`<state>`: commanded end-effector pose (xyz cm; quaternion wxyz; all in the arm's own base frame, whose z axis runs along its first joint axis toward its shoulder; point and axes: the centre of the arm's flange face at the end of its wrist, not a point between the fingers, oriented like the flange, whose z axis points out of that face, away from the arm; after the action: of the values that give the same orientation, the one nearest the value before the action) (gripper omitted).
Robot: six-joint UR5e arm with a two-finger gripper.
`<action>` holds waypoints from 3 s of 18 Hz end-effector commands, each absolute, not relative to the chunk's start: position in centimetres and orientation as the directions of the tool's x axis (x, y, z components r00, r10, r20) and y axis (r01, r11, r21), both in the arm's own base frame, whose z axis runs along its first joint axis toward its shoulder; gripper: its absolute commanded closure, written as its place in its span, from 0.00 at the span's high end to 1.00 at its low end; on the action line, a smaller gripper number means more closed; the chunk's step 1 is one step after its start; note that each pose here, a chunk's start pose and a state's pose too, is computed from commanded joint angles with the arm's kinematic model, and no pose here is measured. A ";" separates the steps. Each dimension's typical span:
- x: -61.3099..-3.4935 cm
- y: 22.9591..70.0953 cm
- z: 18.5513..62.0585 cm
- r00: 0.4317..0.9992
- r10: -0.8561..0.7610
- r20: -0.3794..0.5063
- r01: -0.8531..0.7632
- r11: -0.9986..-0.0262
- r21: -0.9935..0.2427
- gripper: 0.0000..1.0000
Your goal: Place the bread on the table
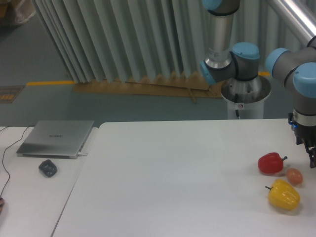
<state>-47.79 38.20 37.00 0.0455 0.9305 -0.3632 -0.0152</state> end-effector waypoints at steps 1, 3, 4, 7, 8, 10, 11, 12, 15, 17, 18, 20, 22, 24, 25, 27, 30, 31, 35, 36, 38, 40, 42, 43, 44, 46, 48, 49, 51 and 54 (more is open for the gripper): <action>-47.9 38.1 37.0 0.721 -0.693 0.007 -0.690 -0.717 0.097 1.00; -48.2 37.6 37.0 0.711 -0.703 0.014 -0.701 -0.707 0.094 1.00; -48.3 37.5 37.0 0.711 -0.703 0.014 -0.701 -0.707 0.094 1.00; -48.6 37.1 37.0 0.702 -0.712 0.014 -0.710 -0.698 0.094 1.00; -48.7 36.9 36.9 0.698 -0.716 0.017 -0.714 -0.694 0.093 1.00; -49.3 36.1 36.9 0.681 -0.732 0.018 -0.730 -0.677 0.092 1.00; -49.4 36.0 36.9 0.664 -0.748 0.021 -0.746 -0.660 0.091 1.00; -49.7 35.6 36.9 0.655 -0.756 0.023 -0.754 -0.650 0.091 1.00; -50.4 34.6 36.8 0.642 -0.767 0.026 -0.765 -0.638 0.087 1.00; -50.7 34.1 36.8 0.629 -0.777 0.028 -0.776 -0.625 0.085 1.00; -51.0 33.7 36.8 0.615 -0.788 0.031 -0.787 -0.612 0.083 1.00; -51.5 32.9 36.8 0.586 -0.810 0.035 -0.809 -0.582 0.080 1.00; -51.9 32.2 36.8 0.586 -0.810 0.036 -0.809 -0.582 0.080 1.00; -52.1 32.0 36.8 0.590 -0.807 0.036 -0.806 -0.586 0.081 1.00; -52.2 31.8 36.8 0.592 -0.805 0.036 -0.805 -0.588 0.081 1.00; -52.5 30.8 36.3 0.606 -0.794 0.043 -0.795 -0.603 0.072 1.00; -53.2 29.8 36.3 0.621 -0.784 -0.023 -0.783 -0.621 0.028 1.00; -53.4 29.0 36.4 0.614 -0.789 -0.029 -0.788 -0.614 0.033 1.00; -54.6 27.2 36.9 0.556 -0.830 -0.035 -0.829 -0.557 0.042 1.00; -55.0 26.7 37.0 0.537 -0.843 -0.035 -0.842 -0.538 0.045 1.00; -55.5 26.0 37.0 0.515 -0.857 -0.033 -0.855 -0.516 0.047 1.00; -55.7 25.8 36.9 0.512 -0.858 -0.029 -0.857 -0.513 0.049 1.00; -55.9 25.5 36.8 0.515 -0.857 -0.027 -0.855 -0.516 0.049 1.00; -56.1 25.2 36.8 0.518 -0.855 -0.026 -0.854 -0.518 0.049 1.00; -56.2 24.9 36.7 0.512 -0.858 -0.025 -0.857 -0.513 0.048 1.00; -56.7 24.1 36.3 0.495 -0.868 -0.019 -0.867 -0.496 0.044 1.00; -57.2 23.4 35.8 0.481 -0.877 -0.014 -0.876 -0.481 0.040 1.00; -57.5 23.0 35.5 0.477 -0.879 -0.012 -0.878 -0.477 0.035 1.00; -57.7 22.7 35.2 0.471 -0.882 -0.009 -0.881 -0.471 0.032 1.00; -58.3 22.8 34.9 0.468 -0.883 -0.027 -0.882 -0.469 0.051 1.00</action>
<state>-58.27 22.78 34.91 0.0148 0.8567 -0.5151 -0.0246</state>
